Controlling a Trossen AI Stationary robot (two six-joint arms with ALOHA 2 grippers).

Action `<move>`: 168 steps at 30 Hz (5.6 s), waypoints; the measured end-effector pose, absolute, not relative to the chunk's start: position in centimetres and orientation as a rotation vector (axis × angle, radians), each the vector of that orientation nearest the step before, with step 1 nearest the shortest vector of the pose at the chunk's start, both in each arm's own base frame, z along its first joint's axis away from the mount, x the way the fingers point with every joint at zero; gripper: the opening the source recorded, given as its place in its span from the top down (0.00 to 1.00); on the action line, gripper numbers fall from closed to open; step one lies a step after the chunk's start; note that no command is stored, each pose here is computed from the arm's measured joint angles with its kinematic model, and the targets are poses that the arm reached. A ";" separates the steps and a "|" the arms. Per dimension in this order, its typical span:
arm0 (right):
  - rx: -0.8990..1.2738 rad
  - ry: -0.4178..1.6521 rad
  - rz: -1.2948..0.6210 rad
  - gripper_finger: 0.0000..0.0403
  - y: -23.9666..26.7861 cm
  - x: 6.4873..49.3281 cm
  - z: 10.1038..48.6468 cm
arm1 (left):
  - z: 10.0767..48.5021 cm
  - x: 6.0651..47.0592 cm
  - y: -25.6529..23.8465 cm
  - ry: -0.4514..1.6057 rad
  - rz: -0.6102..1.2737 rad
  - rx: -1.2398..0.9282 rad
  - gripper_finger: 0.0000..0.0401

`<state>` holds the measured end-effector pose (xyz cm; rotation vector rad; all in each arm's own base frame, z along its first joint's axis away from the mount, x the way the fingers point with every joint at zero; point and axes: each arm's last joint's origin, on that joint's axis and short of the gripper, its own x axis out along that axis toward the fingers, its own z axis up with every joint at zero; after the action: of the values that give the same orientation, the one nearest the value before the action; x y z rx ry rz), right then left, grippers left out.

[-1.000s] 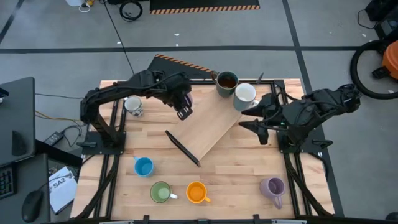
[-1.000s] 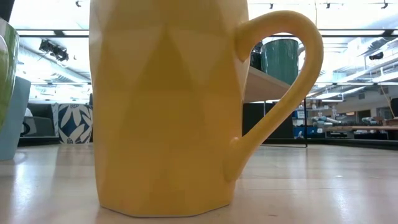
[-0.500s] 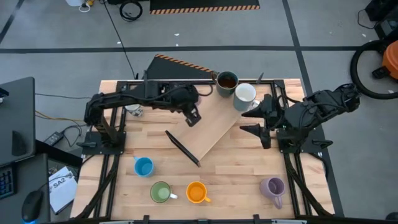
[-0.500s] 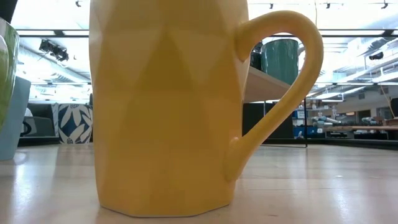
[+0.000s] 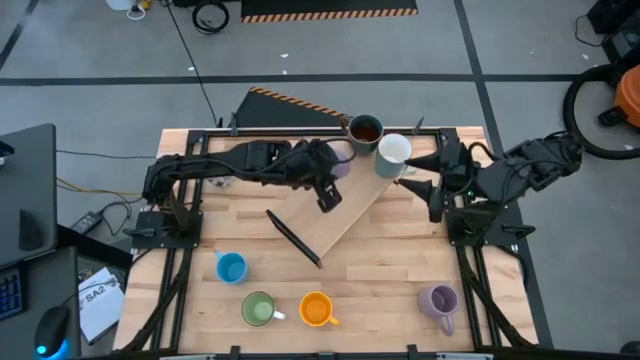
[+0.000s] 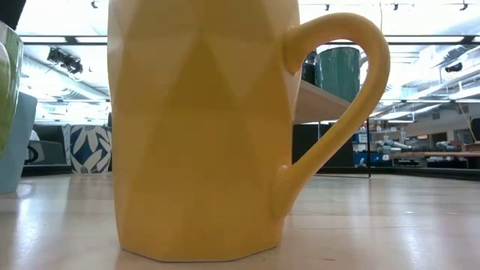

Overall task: Place coffee mugs
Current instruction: Put the top violet mug on the shelf

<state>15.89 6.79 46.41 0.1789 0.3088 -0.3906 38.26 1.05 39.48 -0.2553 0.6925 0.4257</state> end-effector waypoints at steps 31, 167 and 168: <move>0.113 0.284 -0.471 0.39 6.7 16.0 46.4 | 38.7 40.0 4.6 0.664 0.415 -0.407 0.94; 0.153 0.249 -0.458 0.39 6.8 16.2 46.8 | 35.9 42.3 7.4 0.848 0.375 -0.330 0.62; 0.153 0.249 -0.457 0.39 6.8 16.2 46.8 | 35.9 42.4 7.5 0.841 0.377 -0.324 0.62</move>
<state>16.19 6.77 46.81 0.1535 0.2489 -0.4575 42.36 7.53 35.93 -0.3239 0.8407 0.3773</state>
